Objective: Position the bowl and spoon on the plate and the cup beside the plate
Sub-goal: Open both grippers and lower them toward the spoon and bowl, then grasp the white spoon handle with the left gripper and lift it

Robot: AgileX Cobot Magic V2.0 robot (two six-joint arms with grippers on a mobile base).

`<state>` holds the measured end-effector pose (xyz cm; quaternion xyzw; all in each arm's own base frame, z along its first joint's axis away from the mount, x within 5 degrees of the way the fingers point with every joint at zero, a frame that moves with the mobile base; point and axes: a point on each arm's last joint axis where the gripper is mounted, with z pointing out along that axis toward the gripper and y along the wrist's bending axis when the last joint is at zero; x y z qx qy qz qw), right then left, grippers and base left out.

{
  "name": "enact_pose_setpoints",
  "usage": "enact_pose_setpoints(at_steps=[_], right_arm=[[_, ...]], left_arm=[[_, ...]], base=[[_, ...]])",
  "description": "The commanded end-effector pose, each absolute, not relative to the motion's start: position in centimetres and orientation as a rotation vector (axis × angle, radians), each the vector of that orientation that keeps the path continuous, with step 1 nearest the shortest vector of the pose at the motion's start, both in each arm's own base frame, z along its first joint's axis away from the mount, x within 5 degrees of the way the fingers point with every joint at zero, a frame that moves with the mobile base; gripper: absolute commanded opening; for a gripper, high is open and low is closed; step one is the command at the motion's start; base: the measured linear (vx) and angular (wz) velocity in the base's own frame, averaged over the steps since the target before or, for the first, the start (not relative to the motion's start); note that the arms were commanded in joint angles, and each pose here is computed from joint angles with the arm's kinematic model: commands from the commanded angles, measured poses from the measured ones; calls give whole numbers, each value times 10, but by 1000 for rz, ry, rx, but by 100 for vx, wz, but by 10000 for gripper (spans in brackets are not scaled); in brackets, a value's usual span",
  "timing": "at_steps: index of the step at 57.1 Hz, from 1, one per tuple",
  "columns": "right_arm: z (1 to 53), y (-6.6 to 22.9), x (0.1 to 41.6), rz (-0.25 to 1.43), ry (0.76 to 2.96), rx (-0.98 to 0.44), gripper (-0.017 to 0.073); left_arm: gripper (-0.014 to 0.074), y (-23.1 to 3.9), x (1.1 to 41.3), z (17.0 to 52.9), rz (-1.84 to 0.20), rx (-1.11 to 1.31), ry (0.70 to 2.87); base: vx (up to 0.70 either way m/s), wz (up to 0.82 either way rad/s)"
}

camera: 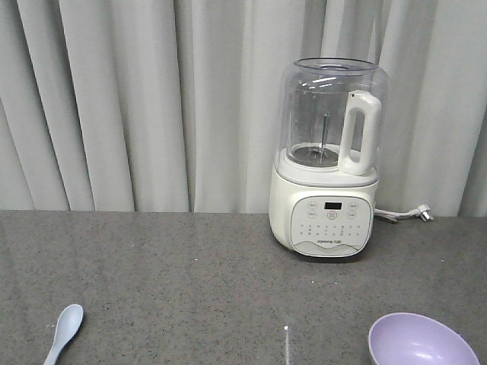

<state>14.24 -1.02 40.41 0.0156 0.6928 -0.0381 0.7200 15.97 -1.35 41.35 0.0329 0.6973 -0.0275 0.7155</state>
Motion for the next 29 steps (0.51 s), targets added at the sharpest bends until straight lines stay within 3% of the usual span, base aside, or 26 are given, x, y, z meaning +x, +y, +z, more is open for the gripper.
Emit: enact_pose_setpoints(at_steps=[1, 12, 18, 22, 29], right_arm=[[419, -10, 140, -100, 1461, 16, 108], [412, -10, 140, -126, 1541, -1, 467], [413, -10, 140, -125, 1524, -1, 632], [414, -10, 140, -124, 1515, -2, 685], [414, -10, 140, -114, 1509, 5, 692]], left_arm=[[155, -15, 160, 430, -81, 61, 1448], [425, -15, 166, 427, -81, 61, 1467], [505, -16, 172, 424, -142, 9, 1484], [508, -17, 179, 419, -197, -36, 1522], [494, -24, 193, 409, -197, 12, 1646]], base=[[0, 0], [0, 0], [0, 0], [0, 0], [0, 0]])
